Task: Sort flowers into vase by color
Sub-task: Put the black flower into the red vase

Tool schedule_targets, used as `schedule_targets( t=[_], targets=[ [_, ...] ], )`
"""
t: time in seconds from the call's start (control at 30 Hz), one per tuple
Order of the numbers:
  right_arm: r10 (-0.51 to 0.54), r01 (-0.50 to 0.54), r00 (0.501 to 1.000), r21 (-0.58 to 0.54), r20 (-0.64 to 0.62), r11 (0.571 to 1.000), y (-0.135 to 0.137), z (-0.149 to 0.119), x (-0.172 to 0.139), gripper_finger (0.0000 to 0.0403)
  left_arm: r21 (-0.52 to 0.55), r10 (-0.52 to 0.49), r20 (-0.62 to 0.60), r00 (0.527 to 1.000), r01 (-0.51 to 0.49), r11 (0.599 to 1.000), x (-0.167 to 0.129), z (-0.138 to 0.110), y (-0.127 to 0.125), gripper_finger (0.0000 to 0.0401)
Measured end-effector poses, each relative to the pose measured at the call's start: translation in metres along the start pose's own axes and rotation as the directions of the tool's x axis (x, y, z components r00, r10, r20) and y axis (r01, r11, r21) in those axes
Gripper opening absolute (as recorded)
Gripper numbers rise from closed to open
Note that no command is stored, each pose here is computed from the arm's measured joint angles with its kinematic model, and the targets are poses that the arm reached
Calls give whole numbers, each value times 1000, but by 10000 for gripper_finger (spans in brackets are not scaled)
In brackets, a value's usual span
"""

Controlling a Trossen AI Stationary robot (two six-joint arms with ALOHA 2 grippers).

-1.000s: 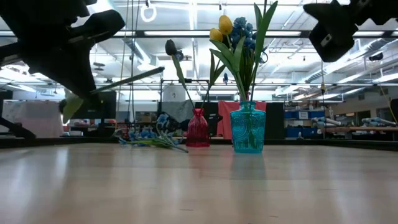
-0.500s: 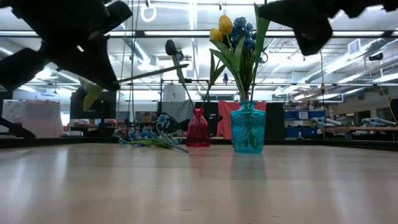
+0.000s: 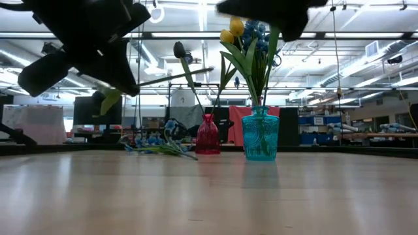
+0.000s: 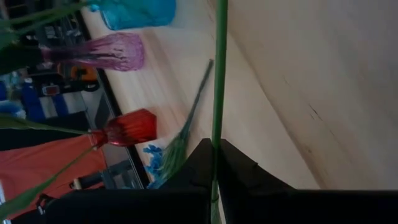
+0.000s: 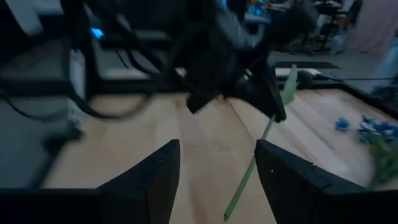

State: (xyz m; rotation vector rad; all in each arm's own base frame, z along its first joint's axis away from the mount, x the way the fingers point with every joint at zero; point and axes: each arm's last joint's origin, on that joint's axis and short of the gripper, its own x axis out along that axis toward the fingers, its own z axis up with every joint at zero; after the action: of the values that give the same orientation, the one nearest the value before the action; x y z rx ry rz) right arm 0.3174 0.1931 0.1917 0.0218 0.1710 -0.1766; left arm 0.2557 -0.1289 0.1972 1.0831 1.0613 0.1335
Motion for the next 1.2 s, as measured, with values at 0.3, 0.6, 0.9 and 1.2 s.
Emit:
schedule_targets(
  t=[0.3, 0.6, 0.9, 1.2],
  targets=[
    [-130, 119, 991, -189, -45, 975, 19, -19, 28, 199, -50, 37, 31, 999, -36, 998, 0, 5, 2, 17],
    [-239, 216, 970, -286, -46, 934, 16, -28, 32, 148, -104, 54, 70, 996, -46, 994, -1, 10, 4, 17],
    [-277, 247, 960, -313, -53, 917, 11, -29, 34, 112, -113, 61, 75, 995, -52, 992, -1, 11, 4, 17],
    [-295, 263, 954, -313, -60, 913, 5, -29, 39, 27, -122, 64, 83, 995, -53, 991, -1, 12, 5, 17]
  ],
)
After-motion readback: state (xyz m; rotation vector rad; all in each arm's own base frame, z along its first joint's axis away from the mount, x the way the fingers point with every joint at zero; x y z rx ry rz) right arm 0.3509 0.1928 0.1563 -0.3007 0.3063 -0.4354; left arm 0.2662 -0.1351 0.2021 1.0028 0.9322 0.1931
